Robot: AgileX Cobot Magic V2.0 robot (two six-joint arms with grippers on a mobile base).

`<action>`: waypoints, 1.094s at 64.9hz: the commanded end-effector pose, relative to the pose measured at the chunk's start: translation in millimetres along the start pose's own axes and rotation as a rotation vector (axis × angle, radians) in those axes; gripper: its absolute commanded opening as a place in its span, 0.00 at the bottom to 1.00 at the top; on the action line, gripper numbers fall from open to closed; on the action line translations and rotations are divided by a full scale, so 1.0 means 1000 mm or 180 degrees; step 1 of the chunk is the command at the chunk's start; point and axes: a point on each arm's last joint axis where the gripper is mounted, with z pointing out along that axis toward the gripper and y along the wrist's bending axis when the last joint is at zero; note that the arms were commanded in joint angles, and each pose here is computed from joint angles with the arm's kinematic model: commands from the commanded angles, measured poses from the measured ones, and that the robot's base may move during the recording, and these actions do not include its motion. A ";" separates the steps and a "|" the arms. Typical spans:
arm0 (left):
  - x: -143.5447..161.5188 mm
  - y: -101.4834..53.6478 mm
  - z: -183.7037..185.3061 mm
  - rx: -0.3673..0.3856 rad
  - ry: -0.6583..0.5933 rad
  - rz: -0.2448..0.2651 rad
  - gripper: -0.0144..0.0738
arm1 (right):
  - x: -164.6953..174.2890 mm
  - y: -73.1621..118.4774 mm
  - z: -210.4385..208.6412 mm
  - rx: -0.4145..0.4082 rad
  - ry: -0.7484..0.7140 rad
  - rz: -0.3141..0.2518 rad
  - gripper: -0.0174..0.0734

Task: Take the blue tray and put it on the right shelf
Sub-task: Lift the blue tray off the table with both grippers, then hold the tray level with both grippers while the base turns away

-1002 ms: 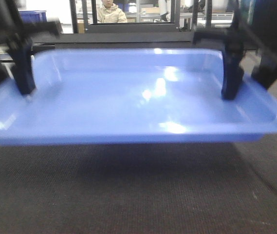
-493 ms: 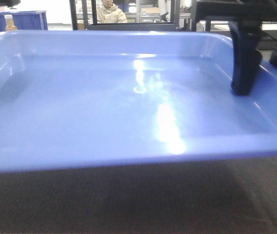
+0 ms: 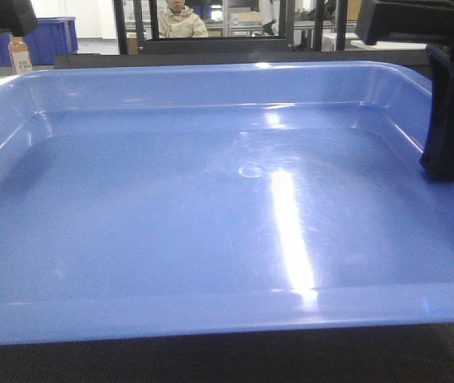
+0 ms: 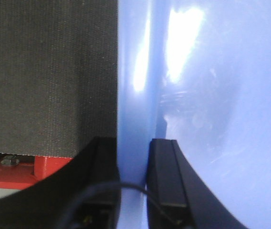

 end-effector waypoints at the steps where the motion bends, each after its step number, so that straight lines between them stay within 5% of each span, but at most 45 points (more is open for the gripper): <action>1: -0.002 -0.001 -0.014 0.0097 -0.0194 -0.0008 0.14 | -0.004 0.002 -0.016 -0.0154 -0.0233 0.0018 0.35; 71: -0.002 -0.001 -0.014 0.0097 -0.0194 -0.0008 0.14 | -0.004 0.002 -0.016 -0.0152 -0.0231 0.0018 0.35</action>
